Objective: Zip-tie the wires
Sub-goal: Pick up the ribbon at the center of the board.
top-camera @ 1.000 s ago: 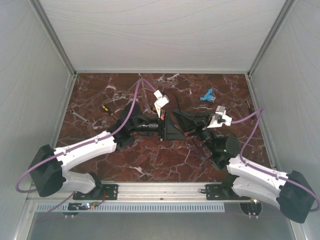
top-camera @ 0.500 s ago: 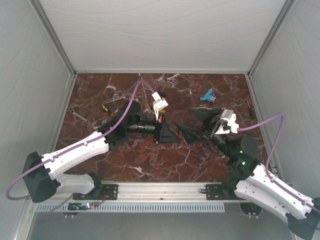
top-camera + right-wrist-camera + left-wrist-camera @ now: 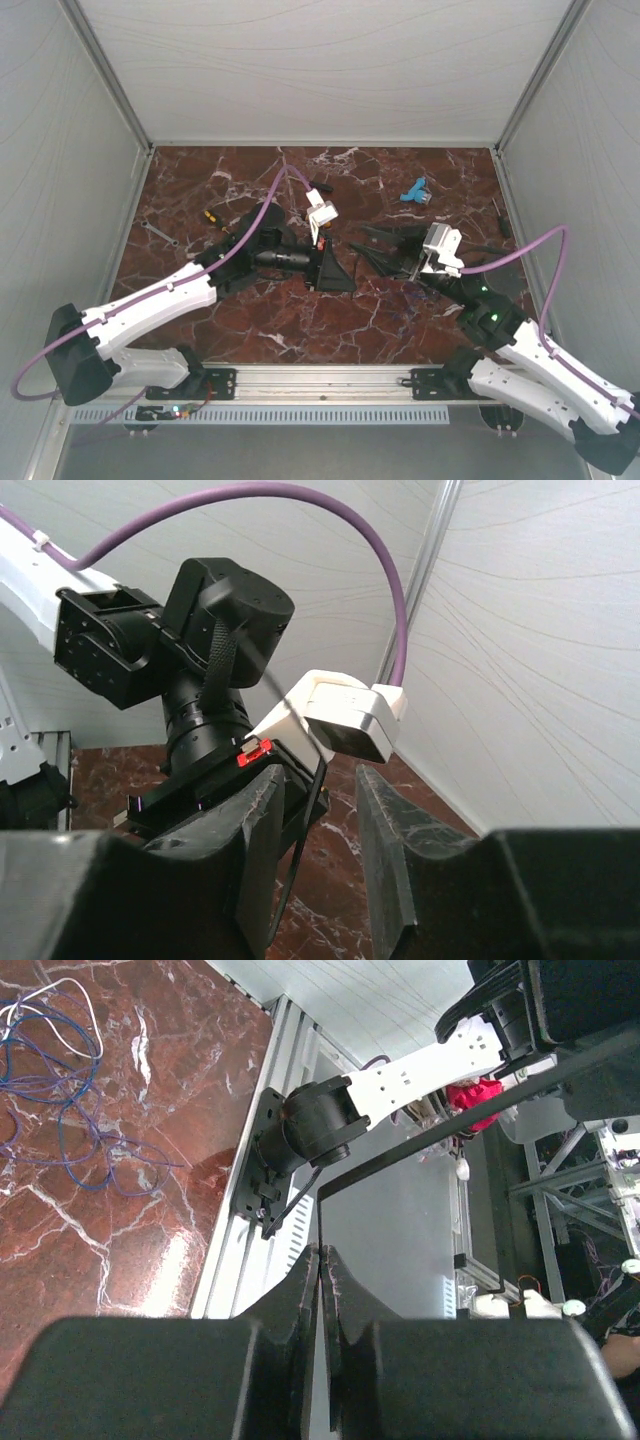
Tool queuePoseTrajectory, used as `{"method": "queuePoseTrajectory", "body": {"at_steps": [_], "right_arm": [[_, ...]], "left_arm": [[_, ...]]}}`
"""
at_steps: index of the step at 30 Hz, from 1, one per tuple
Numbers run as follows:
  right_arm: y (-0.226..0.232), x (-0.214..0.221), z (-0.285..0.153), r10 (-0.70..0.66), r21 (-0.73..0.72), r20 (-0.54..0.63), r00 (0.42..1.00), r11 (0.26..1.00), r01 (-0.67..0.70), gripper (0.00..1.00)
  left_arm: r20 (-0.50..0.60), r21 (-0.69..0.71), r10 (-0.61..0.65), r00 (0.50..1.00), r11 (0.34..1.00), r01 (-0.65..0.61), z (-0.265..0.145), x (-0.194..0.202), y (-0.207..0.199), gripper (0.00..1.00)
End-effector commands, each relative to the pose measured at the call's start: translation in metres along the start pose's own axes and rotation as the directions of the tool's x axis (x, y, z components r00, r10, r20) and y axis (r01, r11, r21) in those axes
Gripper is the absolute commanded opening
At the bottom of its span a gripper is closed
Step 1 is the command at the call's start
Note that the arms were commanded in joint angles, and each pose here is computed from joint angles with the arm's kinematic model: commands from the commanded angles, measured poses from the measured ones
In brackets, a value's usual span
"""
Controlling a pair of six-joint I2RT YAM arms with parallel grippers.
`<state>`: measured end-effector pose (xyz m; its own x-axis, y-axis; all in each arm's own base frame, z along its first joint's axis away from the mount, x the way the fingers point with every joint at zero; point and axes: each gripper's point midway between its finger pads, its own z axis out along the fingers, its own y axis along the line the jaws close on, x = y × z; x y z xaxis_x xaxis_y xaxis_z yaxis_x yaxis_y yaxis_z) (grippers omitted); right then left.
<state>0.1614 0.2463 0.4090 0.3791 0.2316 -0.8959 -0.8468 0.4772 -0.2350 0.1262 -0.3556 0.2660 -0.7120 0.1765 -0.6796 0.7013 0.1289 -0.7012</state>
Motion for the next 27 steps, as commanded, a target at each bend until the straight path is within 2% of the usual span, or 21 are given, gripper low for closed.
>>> {"method": "queuePoseTrajectory", "body": {"at_steps": [1,9,18,27], "right_arm": [[0.006,-0.027,-0.002,-0.098,-0.055,0.067,0.993,0.993,0.102,0.31],[0.010,-0.051,-0.009,-0.137,-0.071,0.118,0.983,0.987,0.146,0.33],[0.017,-0.059,-0.007,-0.135,-0.122,0.125,0.983,0.981,0.150,0.31],[0.020,-0.061,-0.005,-0.125,-0.142,0.127,0.984,0.980,0.143,0.24]], "left_arm": [[0.041,0.060,0.067,0.997,0.996,-0.069,-0.008,-0.019,-0.026,0.00],[0.035,0.091,0.066,0.997,0.993,-0.069,-0.009,-0.018,-0.032,0.00],[0.031,0.095,0.065,0.997,0.993,-0.067,-0.009,-0.018,-0.032,0.00],[0.025,0.098,0.061,0.998,0.993,-0.063,-0.007,-0.017,-0.031,0.00]]}}
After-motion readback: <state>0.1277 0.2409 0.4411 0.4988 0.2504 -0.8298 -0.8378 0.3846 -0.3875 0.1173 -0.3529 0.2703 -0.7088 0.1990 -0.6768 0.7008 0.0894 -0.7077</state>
